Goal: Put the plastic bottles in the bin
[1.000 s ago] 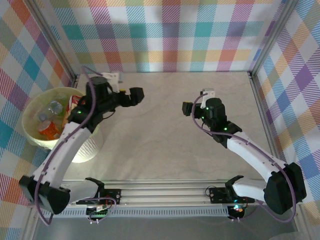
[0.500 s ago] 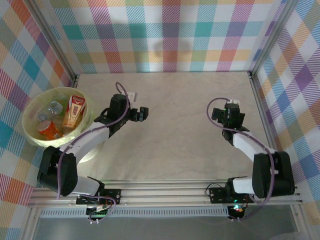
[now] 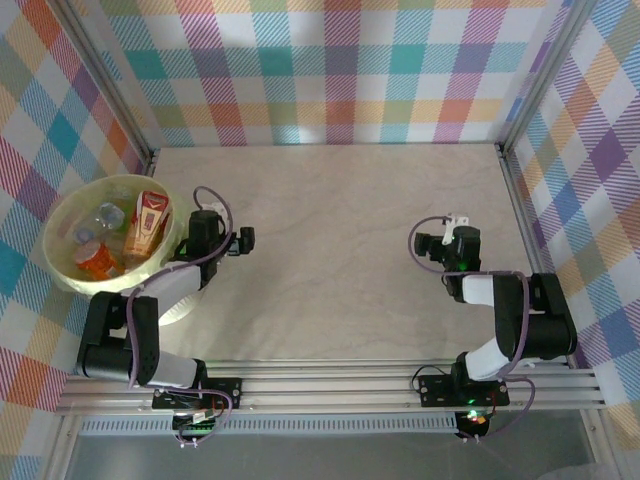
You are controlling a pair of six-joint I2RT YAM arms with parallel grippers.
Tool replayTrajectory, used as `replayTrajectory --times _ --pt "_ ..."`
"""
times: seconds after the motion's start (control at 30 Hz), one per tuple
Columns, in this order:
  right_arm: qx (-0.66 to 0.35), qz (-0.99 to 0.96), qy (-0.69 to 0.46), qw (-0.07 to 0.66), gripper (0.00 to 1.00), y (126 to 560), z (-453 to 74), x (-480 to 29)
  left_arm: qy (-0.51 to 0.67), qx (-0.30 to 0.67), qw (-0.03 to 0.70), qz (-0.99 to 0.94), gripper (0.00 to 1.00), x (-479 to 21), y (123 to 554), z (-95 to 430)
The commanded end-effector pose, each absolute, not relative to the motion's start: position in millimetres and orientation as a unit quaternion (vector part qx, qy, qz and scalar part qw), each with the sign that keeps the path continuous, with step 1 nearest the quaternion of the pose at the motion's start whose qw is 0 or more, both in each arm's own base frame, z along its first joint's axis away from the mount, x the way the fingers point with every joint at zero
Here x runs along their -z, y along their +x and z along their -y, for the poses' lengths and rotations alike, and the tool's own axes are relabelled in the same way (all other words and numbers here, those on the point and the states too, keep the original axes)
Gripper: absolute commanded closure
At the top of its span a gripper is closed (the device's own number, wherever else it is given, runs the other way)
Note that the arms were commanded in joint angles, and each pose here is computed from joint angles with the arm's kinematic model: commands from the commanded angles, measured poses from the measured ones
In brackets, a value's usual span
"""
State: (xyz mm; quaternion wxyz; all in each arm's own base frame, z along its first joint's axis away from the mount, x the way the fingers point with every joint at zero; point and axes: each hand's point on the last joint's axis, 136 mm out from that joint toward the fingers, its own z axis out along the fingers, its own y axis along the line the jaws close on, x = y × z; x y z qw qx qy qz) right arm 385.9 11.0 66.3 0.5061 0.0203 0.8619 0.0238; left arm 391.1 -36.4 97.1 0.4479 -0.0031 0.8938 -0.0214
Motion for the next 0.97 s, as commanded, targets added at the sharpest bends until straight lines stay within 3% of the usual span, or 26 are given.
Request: replayTrajectory --times 0.0,0.27,0.43,0.63,0.93 --pt "-0.032 -0.826 0.010 0.562 0.00 398.0 -12.4 -91.9 -0.002 0.021 0.474 -0.880 0.00 -88.3 401.7 28.3" --pt "-0.027 -0.823 0.016 0.567 0.00 396.8 -9.8 -92.2 -0.010 0.065 0.480 -0.875 0.00 -79.8 417.0 22.6" --pt "-0.028 -0.824 0.015 0.566 0.00 396.7 -10.4 -92.1 -0.044 0.036 0.565 -0.823 0.00 -84.8 398.5 6.7" --pt "-0.028 -0.825 0.016 0.565 0.00 396.8 -10.4 -91.2 -0.062 -0.017 0.546 -0.835 0.00 -78.9 396.6 1.8" --pt "-0.029 -0.824 0.014 0.566 0.00 396.9 -10.8 -92.0 -0.059 -0.016 0.548 -0.834 0.00 -79.8 396.5 2.8"
